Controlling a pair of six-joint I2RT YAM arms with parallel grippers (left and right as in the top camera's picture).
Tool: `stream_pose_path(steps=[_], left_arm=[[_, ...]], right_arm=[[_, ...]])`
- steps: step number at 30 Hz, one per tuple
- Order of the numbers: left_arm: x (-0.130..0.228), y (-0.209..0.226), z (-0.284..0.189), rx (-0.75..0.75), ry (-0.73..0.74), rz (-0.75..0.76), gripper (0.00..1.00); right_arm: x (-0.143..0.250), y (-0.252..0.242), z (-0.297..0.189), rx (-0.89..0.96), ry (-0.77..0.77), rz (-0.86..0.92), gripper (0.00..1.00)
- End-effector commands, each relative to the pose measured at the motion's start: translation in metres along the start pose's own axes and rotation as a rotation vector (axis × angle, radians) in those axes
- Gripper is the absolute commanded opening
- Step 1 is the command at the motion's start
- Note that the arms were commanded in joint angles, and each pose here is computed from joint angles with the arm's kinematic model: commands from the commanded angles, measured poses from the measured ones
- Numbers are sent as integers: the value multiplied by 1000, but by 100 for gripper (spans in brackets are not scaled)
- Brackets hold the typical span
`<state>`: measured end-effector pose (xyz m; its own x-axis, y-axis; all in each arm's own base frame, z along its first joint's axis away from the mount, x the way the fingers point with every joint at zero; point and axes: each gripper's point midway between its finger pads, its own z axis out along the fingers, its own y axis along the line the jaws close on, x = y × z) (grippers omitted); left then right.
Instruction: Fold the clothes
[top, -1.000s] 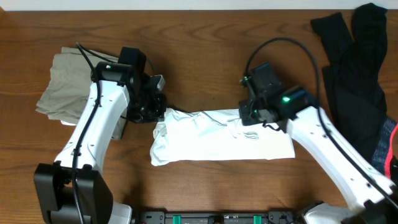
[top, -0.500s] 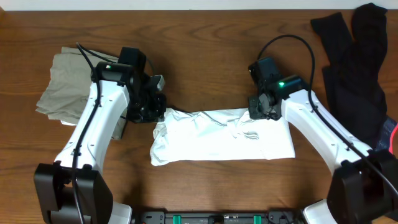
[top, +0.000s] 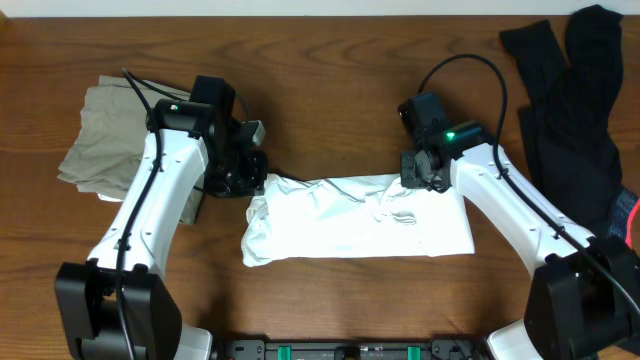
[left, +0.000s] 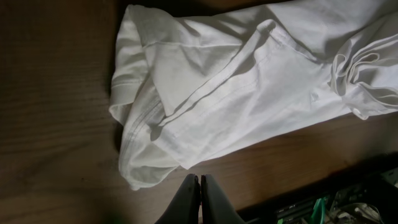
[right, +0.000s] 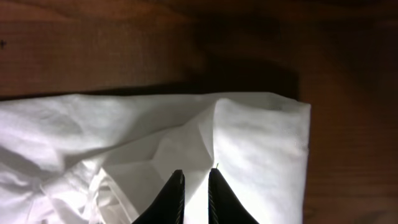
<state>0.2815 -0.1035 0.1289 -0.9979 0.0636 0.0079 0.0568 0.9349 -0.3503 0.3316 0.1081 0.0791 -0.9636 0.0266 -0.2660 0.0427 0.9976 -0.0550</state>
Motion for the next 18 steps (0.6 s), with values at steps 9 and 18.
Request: stream_pose_path(steps=[9, 18], left_arm=[[-1, 1, -3, -4, -10, 0, 7], [-1, 1, -3, -4, -10, 0, 6]], right_arm=[[23, 44, 29, -238, 32, -57, 14], [25, 70, 29, -311, -12, -117, 16]])
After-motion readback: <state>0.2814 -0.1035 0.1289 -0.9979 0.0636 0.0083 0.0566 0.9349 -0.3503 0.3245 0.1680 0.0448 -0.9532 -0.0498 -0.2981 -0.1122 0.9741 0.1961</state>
